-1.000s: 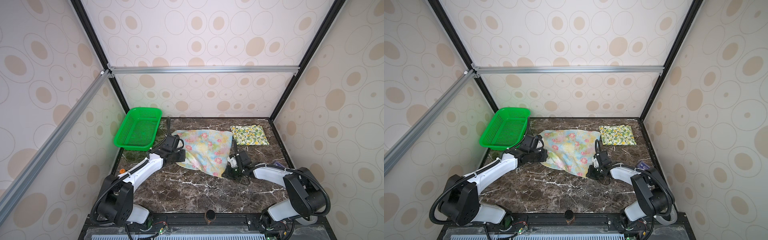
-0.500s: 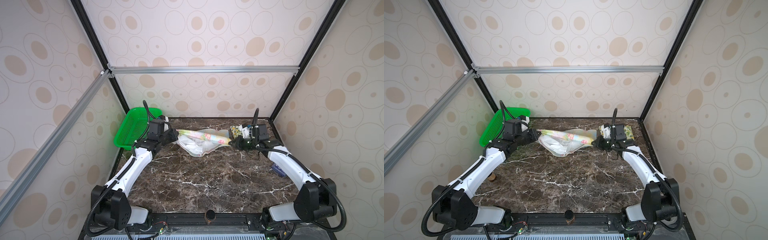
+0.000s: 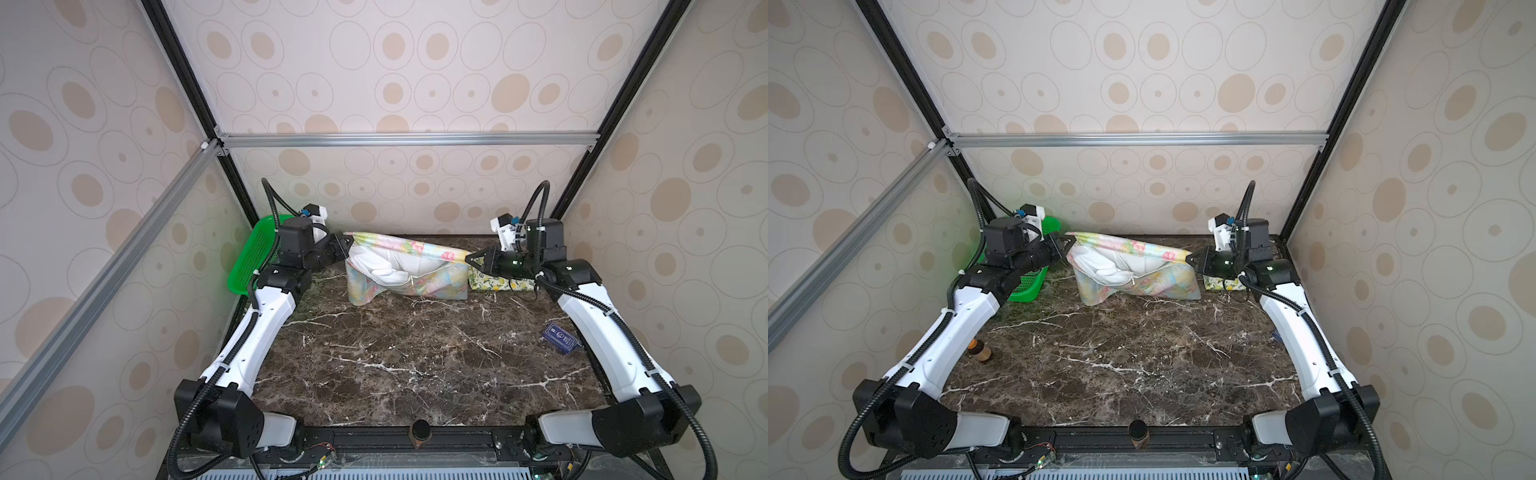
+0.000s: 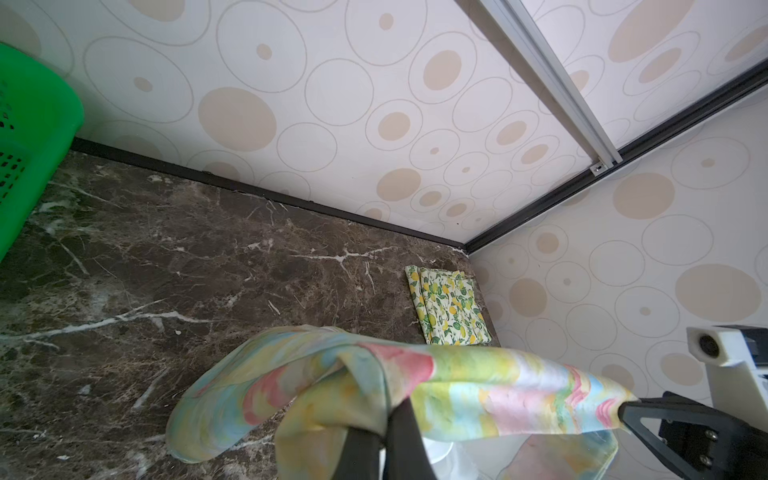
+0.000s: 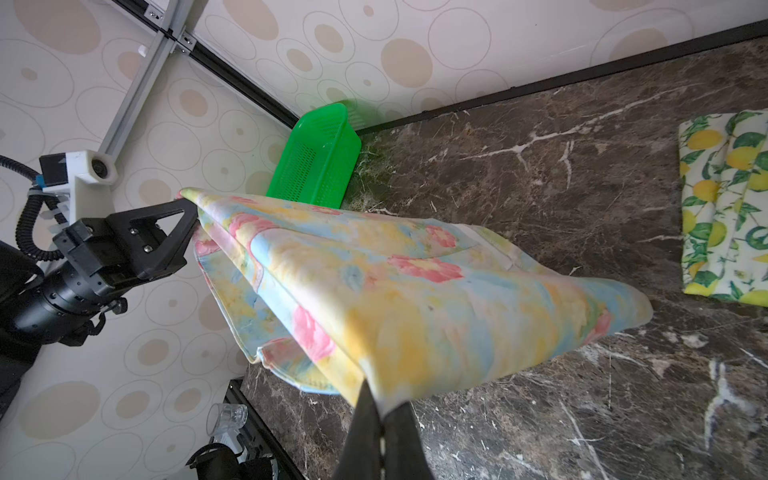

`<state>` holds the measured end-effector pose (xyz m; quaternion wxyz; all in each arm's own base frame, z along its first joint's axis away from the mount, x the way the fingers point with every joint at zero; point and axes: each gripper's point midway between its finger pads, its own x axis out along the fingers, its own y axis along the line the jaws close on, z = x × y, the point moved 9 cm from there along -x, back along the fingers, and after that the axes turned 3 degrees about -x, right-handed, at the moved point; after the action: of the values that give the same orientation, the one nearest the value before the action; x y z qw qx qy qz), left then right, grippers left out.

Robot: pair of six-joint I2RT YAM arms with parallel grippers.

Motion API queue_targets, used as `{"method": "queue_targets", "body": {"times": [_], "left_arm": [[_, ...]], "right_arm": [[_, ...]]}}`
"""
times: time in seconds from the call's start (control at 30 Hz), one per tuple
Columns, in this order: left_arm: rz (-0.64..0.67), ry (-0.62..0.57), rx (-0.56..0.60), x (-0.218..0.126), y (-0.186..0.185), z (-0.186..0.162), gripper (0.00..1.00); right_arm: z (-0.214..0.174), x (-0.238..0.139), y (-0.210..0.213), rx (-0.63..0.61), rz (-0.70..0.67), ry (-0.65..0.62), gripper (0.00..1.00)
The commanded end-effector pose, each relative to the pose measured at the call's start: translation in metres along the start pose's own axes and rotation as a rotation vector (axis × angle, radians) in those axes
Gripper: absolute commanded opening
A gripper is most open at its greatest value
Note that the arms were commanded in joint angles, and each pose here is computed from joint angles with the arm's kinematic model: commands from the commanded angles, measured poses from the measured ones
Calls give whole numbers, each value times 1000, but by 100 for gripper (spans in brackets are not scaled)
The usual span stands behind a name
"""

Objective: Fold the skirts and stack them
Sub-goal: 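Lift the near edge with both grippers and fold it toward the far edge, then lower the skirt back flat and draw both grippers toward the robot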

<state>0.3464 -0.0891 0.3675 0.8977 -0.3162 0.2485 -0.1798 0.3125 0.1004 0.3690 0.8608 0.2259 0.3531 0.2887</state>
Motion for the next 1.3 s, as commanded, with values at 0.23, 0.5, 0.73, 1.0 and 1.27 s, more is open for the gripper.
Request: {"method": "queue_targets", "body": {"times": [0.23, 0.5, 0.73, 1.0, 1.27], "left_arm": [[44, -218, 91, 35, -1, 91, 0], [-22, -269, 146, 18, -20, 99, 0], [47, -122, 43, 12, 29, 8, 0], [267, 137, -115, -6, 113, -130, 40], [312, 246, -169, -22, 120, -164, 45]], "right_arm": [[88, 22, -47, 23, -50, -108, 0], [95, 4, -27, -44, -9, -170, 0], [-8, 27, -64, 56, -47, -48, 0], [-149, 48, -119, 259, -122, 141, 37], [-173, 32, -112, 237, -180, 183, 62]]}}
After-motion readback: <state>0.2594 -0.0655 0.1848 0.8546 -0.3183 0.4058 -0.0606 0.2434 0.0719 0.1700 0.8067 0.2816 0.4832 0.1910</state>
